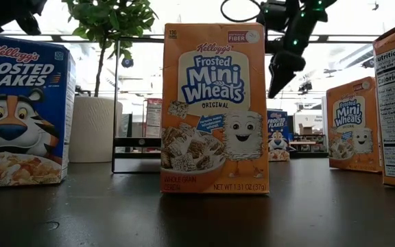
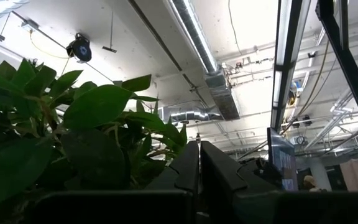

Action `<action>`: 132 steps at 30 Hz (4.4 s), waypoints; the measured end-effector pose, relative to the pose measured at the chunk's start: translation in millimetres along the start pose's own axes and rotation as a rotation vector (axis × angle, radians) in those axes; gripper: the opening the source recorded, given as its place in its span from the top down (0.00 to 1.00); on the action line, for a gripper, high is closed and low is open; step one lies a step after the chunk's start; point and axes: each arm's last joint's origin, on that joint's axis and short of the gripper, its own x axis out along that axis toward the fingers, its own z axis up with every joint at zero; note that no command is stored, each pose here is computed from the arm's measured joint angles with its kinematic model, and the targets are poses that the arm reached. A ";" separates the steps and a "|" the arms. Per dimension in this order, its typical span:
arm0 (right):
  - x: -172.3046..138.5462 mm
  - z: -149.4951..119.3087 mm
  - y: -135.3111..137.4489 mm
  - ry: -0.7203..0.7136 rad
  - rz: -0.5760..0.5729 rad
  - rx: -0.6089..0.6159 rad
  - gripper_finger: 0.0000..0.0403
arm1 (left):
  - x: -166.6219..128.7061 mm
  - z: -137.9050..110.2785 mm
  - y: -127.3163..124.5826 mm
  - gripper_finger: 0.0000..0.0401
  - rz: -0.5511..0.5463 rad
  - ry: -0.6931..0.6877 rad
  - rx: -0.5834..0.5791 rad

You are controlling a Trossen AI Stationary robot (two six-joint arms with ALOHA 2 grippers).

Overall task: Stack cereal on shelf
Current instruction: Put the top blue cereal box on the shelf

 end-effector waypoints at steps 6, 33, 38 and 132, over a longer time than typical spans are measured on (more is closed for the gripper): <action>13.9 -2.7 1.1 0.067 -0.036 -0.138 0.39 | 0.0 0.0 0.0 1.00 0.000 0.000 0.000; 41.0 -8.4 -9.8 0.097 0.116 -0.084 0.47 | 0.0 -0.1 -0.1 1.00 -0.001 0.001 0.000; 32.5 -5.6 -11.4 0.086 0.109 0.012 0.51 | 0.0 -0.1 -0.1 1.00 -0.001 0.001 0.000; 61.5 181.4 41.5 -0.008 0.019 0.171 0.62 | 0.0 -1.0 -0.6 1.00 -0.006 0.010 0.005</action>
